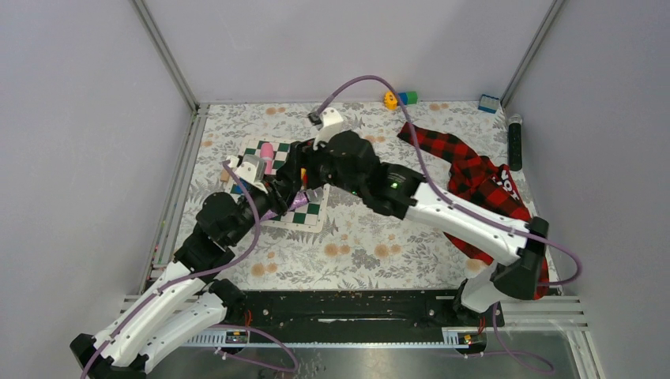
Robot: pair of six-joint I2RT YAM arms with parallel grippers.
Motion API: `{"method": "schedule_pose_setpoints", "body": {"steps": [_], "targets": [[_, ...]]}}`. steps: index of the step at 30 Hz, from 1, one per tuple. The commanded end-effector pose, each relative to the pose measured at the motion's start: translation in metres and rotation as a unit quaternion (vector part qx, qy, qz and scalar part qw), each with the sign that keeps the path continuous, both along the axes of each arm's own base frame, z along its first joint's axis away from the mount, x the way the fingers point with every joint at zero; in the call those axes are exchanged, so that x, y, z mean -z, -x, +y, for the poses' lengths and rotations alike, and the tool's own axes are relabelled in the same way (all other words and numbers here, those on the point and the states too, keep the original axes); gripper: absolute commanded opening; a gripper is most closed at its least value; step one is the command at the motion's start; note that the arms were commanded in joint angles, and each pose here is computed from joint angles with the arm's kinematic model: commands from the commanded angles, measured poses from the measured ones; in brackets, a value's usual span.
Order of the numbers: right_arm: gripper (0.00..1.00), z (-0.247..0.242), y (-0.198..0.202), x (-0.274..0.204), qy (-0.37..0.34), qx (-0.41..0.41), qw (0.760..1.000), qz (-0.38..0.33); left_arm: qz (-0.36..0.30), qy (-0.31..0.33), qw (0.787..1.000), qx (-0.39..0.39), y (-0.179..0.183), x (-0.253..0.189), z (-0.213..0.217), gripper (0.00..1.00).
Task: Paint the nails
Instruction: Screw the nail polish bottle.
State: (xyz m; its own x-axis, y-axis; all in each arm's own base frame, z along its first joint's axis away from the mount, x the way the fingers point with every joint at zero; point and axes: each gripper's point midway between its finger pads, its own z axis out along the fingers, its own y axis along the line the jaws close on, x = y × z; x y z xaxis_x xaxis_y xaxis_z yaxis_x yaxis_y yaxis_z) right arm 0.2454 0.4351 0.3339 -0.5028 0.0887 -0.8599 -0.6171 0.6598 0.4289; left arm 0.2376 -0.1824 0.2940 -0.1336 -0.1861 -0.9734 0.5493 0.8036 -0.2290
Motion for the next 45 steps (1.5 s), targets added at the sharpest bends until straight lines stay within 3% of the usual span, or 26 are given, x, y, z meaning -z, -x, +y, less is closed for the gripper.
{"method": "schedule_pose_setpoints", "body": {"steps": [1,6,9,13,17,20,24,28,34,45], "targets": [[0.75,-0.044,0.010,-0.052,-0.031,-0.037,0.998,-0.032,-0.119,0.043,0.983,0.135,0.034,-0.076,-0.033,0.00],[0.82,-0.096,0.016,-0.073,-0.059,-0.062,0.995,-0.050,-0.133,0.049,0.957,0.254,0.066,-0.085,-0.059,0.00],[0.84,-0.112,0.039,-0.082,-0.066,-0.132,0.983,-0.106,-0.134,0.067,0.920,0.361,0.102,-0.095,-0.074,0.00],[0.86,-0.117,0.100,-0.097,-0.113,-0.280,0.934,-0.192,-0.123,0.088,0.865,0.478,0.140,-0.103,-0.083,0.00],[0.87,-0.124,0.150,-0.119,-0.192,-0.386,0.870,-0.241,-0.107,0.088,0.829,0.542,0.160,-0.103,-0.087,0.00],[0.86,-0.126,0.168,-0.131,-0.227,-0.430,0.836,-0.255,-0.099,0.092,0.800,0.585,0.178,-0.105,-0.086,0.00],[0.84,-0.122,0.177,-0.132,-0.241,-0.474,0.811,-0.245,-0.095,0.096,0.769,0.625,0.196,-0.109,-0.083,0.00],[0.82,-0.117,0.184,-0.130,-0.251,-0.504,0.793,-0.232,-0.092,0.099,0.756,0.641,0.204,-0.109,-0.083,0.00],[0.70,-0.109,0.198,-0.121,-0.245,-0.545,0.775,-0.205,-0.096,0.099,0.752,0.644,0.207,-0.111,-0.082,0.00],[0.50,-0.094,0.206,-0.109,-0.231,-0.581,0.763,-0.165,-0.106,0.108,0.747,0.647,0.212,-0.117,-0.078,0.00]]}}
